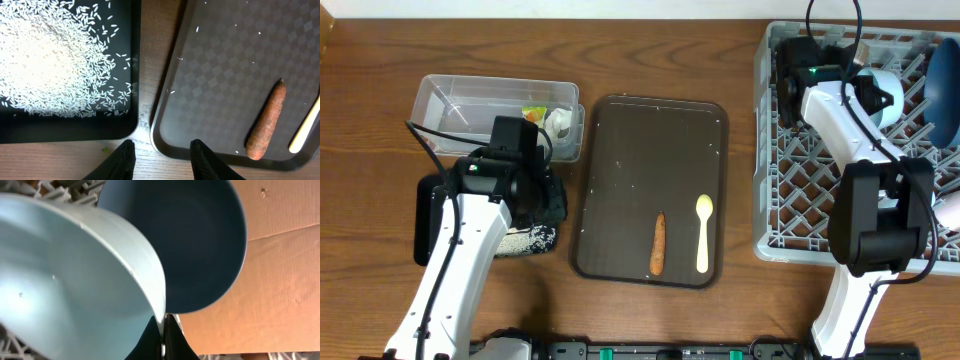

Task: Sort waste into correct bins and load items into the dishwasher rack
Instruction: 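Lift the bowl with the right gripper and place it in the rack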

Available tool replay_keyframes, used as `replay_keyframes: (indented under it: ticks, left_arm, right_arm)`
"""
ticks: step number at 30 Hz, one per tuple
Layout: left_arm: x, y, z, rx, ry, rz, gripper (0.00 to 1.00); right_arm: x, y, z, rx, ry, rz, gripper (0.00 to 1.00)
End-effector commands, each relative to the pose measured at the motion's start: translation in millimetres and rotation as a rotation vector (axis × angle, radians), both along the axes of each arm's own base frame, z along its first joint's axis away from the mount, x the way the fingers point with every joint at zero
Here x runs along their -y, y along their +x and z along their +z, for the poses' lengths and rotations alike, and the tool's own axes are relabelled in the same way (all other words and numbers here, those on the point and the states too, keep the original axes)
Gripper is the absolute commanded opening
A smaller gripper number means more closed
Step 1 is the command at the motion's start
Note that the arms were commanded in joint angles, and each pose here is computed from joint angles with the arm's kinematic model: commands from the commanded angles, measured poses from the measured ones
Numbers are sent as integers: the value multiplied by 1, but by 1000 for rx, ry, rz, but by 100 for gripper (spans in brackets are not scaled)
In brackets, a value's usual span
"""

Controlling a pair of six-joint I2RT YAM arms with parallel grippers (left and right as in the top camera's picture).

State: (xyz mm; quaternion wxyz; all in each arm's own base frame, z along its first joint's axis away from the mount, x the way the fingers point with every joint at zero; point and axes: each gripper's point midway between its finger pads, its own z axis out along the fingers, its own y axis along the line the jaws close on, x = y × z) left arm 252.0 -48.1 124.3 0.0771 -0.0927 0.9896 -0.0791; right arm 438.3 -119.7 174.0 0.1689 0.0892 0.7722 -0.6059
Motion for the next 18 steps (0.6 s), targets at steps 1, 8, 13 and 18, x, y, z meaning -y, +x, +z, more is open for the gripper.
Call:
replay_keyframes:
  ticks: [1, 8, 13, 18]
  left_arm:
    - [-4, -2, -2, -4, 12, 9, 39]
    - [-4, -2, -2, -4, 12, 9, 39]
    - [-4, -2, -2, -5, 12, 9, 39]
    - [-4, -2, -2, -5, 12, 9, 39]
  right_arm:
    - [-13, -5, -36, -37, 142, 14, 1]
    - [-24, -38, -54, -81, 258, -63, 1]
    - [-32, -53, -67, -151, 359, -92, 38]
    - [-42, -58, -63, -126, 467, -97, 52]
